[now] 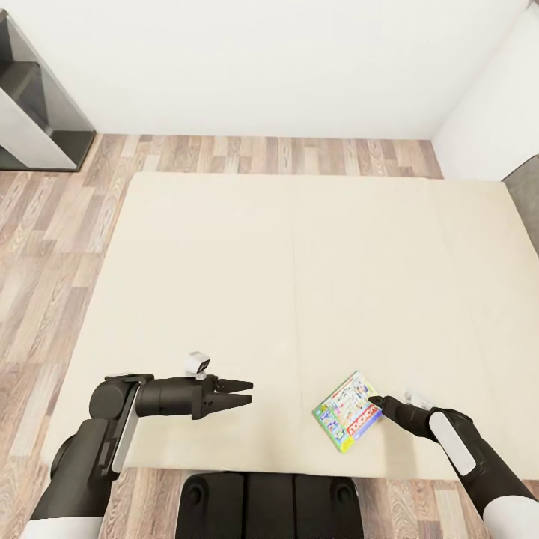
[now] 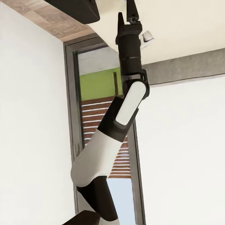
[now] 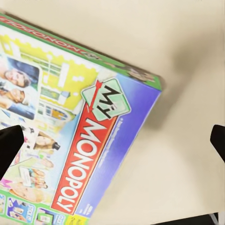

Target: Put all the toys in the child's room - the three board games (two on the bed and one on the table), the two jigsaw puzzles on the table, and the tennis ball on the table - inside the toy box on the table in the child's room.

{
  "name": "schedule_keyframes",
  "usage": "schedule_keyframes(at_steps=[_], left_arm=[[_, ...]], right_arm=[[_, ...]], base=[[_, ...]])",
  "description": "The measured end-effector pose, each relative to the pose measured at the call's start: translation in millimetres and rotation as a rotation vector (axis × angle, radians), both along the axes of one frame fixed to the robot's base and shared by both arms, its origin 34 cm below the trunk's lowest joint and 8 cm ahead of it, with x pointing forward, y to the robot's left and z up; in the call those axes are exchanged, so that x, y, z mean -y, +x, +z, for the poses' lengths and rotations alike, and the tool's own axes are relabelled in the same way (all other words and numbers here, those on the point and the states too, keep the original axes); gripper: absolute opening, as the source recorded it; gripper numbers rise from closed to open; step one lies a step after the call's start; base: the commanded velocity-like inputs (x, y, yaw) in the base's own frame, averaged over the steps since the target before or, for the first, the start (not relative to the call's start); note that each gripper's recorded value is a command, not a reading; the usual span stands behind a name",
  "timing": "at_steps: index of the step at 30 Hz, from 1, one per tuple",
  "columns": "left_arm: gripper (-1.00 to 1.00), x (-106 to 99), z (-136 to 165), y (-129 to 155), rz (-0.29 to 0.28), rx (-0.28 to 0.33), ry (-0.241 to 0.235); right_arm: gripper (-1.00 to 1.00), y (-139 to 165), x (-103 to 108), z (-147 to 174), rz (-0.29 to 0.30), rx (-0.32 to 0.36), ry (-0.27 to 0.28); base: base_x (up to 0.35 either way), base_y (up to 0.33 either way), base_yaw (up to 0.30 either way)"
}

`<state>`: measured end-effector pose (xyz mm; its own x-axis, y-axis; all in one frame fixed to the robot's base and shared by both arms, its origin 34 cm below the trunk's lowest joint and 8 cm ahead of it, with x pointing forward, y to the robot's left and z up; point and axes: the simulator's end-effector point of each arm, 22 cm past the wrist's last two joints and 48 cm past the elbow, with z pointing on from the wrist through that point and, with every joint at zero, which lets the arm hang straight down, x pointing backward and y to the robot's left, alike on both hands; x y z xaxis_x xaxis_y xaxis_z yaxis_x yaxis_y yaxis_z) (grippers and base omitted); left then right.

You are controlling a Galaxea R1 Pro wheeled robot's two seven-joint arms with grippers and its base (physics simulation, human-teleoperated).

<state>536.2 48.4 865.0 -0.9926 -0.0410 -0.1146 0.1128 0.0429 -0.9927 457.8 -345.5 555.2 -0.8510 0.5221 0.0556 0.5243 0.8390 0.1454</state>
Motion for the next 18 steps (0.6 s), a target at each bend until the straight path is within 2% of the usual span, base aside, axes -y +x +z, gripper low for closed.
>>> schedule_keyframes(at_steps=[8,13,18], left_arm=[[1.0,0,-5,-2,0.0,-0.013,0.0],[1.0,0,-9,-3,0.0,-0.021,0.0],[1.0,0,-12,-4,-0.001,-0.028,0.0]], right_arm=[[1.0,2,-1,-4,-0.011,0.021,0.004],[1.0,7,-11,-4,-0.012,0.052,0.054],[1.0,7,-16,-5,-0.011,0.062,0.08]], base=[[0.0,0.0,0.0],[0.0,0.0,0.0],[0.0,0.0,0.0]])
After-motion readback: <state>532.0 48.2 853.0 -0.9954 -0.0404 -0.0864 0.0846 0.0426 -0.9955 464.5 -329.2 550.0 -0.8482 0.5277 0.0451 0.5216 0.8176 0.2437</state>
